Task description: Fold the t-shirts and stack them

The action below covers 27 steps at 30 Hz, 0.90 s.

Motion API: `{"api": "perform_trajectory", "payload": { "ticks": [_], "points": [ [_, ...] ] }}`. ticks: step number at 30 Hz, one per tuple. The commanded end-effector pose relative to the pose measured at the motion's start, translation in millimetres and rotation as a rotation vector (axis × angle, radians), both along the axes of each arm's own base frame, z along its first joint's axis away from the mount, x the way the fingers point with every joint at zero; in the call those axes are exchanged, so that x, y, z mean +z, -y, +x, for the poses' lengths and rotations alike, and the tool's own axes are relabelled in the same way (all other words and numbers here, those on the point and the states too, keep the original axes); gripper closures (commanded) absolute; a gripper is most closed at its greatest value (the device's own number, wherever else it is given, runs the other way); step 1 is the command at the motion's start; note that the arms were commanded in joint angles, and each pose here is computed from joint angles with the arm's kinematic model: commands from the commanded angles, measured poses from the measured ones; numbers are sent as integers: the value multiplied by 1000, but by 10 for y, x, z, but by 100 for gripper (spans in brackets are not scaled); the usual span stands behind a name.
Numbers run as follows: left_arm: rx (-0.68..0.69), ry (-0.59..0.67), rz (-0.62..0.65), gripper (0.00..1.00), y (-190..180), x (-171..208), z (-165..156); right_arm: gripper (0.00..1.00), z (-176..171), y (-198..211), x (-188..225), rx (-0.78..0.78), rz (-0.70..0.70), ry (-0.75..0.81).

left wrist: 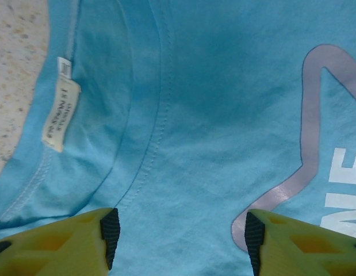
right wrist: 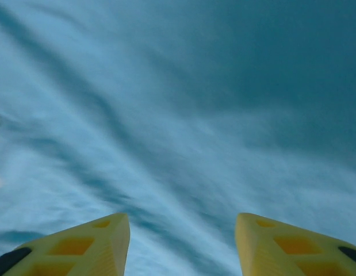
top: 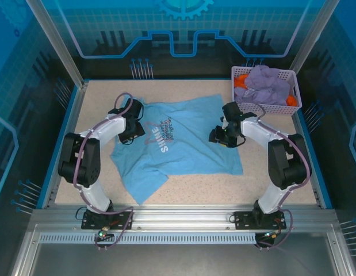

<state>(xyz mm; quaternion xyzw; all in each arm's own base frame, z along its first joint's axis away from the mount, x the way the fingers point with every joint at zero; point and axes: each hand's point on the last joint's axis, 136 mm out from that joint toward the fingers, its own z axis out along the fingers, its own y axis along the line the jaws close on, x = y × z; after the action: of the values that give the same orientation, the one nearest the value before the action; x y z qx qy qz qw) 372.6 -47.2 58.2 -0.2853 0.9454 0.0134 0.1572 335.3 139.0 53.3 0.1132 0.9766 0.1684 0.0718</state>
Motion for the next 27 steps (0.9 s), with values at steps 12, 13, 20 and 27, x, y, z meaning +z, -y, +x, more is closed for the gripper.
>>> {"api": "perform_trajectory", "payload": {
  "ticks": [12, 13, 20, 27],
  "points": [
    [48, -125, 139, 36, -465, -416, 551, 37, 107, 473, -418, -285, 31, -80],
    [36, -140, 148, 37, -475, -410, 605, 36, 115, 475, -421, -290, 30, -84],
    [21, -146, 140, 36, -600, -402, 918, 35, 122, 523, -427, -360, 35, -80],
    [18, -77, 115, 29, -592, 6, 1083, 29, 119, 495, -195, -373, 82, -1]
  ]
}}
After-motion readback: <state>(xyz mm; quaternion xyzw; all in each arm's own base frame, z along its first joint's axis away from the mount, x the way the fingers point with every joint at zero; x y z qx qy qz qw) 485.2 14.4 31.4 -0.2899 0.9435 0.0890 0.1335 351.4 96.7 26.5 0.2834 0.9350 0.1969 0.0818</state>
